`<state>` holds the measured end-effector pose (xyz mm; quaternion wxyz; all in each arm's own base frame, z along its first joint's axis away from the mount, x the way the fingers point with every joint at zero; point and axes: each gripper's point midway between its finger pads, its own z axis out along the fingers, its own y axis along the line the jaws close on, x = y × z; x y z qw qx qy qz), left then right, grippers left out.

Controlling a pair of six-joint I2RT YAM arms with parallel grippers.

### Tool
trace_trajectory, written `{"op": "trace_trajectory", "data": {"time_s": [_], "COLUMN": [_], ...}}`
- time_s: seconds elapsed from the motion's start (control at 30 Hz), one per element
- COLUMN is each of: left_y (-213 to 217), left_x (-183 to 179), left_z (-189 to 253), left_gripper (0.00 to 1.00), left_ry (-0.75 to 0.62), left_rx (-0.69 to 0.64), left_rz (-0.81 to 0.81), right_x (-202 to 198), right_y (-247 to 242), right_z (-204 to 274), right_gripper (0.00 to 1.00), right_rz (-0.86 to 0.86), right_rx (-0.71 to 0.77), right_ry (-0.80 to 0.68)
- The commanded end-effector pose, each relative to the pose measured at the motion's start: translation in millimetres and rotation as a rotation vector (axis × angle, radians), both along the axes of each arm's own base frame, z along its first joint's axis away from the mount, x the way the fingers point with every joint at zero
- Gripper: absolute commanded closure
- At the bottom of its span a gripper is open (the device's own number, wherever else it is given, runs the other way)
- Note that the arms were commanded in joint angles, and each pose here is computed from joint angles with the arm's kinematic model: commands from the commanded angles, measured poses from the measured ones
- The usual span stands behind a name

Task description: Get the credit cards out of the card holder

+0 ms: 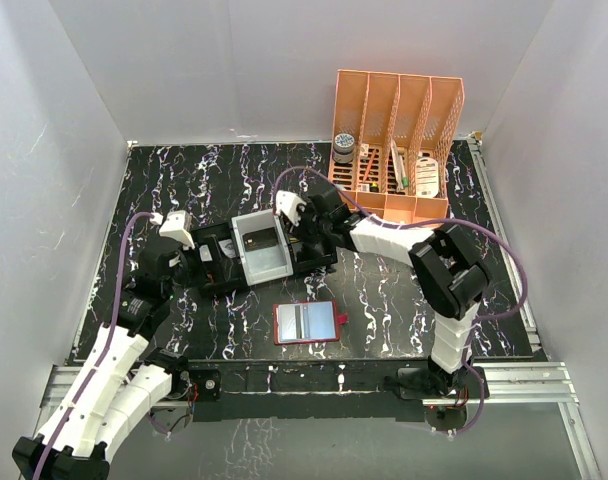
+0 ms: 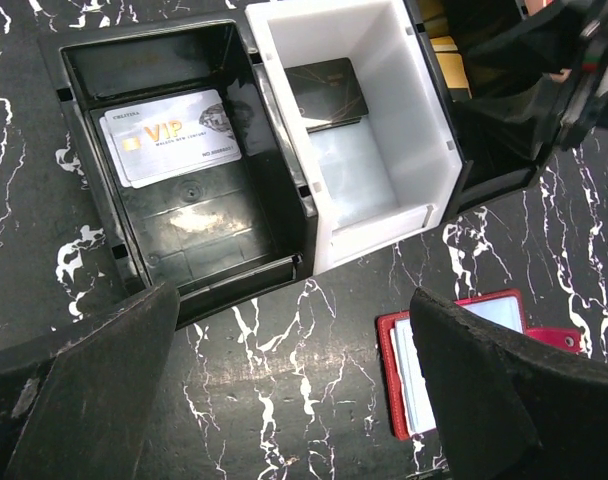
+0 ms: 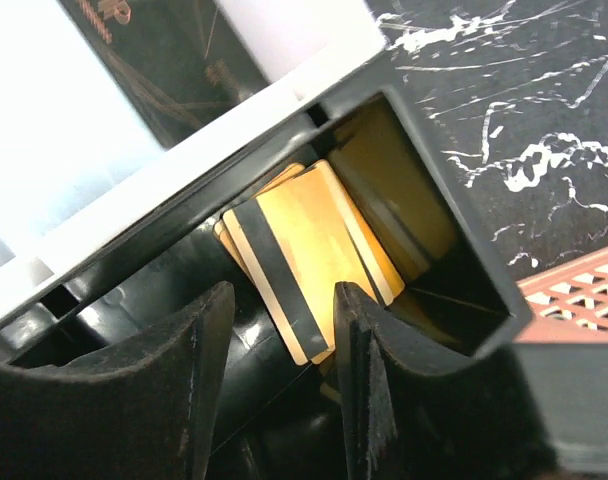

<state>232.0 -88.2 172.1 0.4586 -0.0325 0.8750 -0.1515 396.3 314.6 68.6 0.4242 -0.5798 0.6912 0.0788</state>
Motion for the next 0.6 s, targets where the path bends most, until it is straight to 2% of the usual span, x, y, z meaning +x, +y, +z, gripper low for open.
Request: {"op": "trace_trajectory", "data": {"time_s": [0.0,0.07,0.17,0.27,0.37,0.47,0.57], "left_y": [-7,-6,-4,-2,-2,-4,-3], "left_x": [1,1,2,2,2,2,1], "left_z": [6,3,-1,-2,-2,-2,-2], "left_gripper": [0.01,0.01,0.01,0.01,0.01,0.01,0.01], "left_ry": [-0.029,-0.011,0.015,0.021,0.019,0.02,0.021], "left_rx": [-0.019,-0.014,-0.004,-0.001,0.0,-0.008,-0.007], "left_rz": [-0.042,-0.035,-0.02,-0.009,-0.005,-0.014,-0.008], "right_x": [2,-6,-22,-27,-24,-39,-39], "right_y": [17,18,19,16,11,16,4], "right_z": [79,83,94,82,61,34,4], "right_gripper": [0.55,0.56,0.63,0.72,0.76,0.75,0.75], "right_rz": [-0.121,-0.196,-0.289,-0.428,-0.566,-0.561,-0.657], "right_rx": [0.334,0.442,0.598,0.636,0.568,0.471,0.353], "right_ry": [0.048,0.141,0.275,0.411,0.508,0.642,0.685]}}
